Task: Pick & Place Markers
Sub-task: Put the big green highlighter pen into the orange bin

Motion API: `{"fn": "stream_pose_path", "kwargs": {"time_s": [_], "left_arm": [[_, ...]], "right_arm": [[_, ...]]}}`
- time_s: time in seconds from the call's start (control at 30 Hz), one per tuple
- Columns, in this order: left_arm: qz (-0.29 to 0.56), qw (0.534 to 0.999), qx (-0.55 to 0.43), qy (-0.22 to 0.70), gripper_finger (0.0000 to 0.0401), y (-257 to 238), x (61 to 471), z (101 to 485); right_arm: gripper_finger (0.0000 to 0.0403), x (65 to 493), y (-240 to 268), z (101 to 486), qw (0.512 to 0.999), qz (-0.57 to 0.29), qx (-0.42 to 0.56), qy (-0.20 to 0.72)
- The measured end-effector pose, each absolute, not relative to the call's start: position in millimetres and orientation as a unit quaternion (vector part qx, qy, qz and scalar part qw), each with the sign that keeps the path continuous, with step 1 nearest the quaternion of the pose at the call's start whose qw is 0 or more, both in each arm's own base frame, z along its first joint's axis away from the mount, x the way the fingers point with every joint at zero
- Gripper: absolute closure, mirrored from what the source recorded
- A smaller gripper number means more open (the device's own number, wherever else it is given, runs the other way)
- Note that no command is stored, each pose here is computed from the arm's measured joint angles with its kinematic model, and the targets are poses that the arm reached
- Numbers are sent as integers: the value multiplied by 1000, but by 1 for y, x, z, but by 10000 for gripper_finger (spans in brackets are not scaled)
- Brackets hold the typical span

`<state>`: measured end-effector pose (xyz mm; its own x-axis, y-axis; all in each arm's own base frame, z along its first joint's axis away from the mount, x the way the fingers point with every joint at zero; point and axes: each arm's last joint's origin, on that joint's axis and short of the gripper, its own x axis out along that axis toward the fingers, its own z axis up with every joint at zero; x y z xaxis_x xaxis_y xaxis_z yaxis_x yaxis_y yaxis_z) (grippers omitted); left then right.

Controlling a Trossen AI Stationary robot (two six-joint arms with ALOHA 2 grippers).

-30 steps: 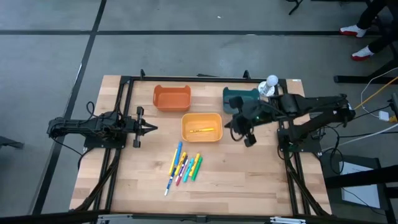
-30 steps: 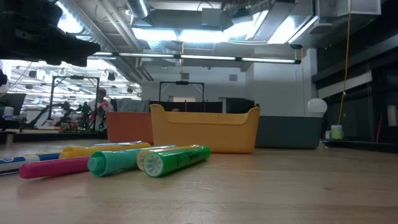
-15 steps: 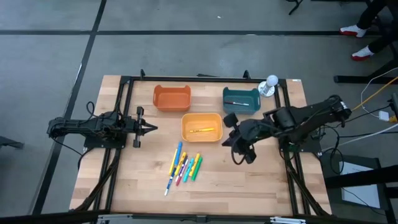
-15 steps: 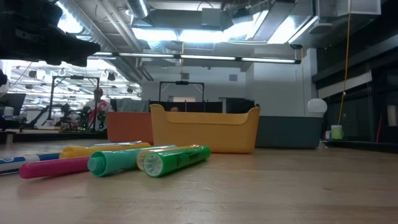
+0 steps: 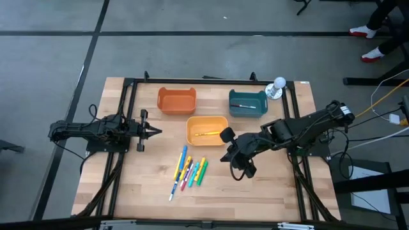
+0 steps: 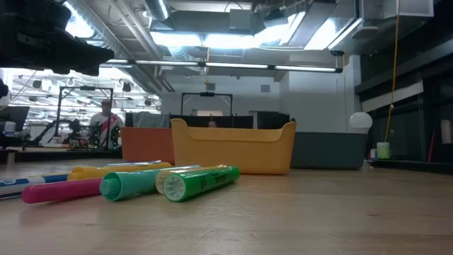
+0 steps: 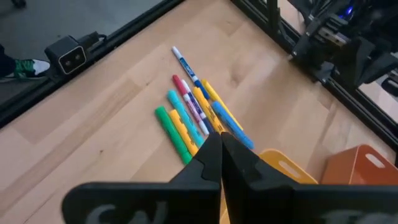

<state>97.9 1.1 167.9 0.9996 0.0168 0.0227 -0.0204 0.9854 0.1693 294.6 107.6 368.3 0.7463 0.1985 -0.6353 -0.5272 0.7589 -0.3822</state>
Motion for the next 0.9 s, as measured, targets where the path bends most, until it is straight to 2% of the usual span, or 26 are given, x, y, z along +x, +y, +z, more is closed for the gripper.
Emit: {"fn": "stream_pose_path", "kwargs": {"time_s": [0.23,0.5,0.67,0.9], "left_arm": [[9,996,85,-11,391,1,98,168],[9,996,85,-11,389,1,98,168],[9,996,85,-11,390,1,98,168],[9,996,85,-11,391,1,98,168]], "right_arm": [[403,297,109,370,896,201,-280,280],[403,305,111,389,903,198,-279,259],[403,315,115,391,889,209,-301,275],[403,330,122,376,863,242,-297,328]]}}
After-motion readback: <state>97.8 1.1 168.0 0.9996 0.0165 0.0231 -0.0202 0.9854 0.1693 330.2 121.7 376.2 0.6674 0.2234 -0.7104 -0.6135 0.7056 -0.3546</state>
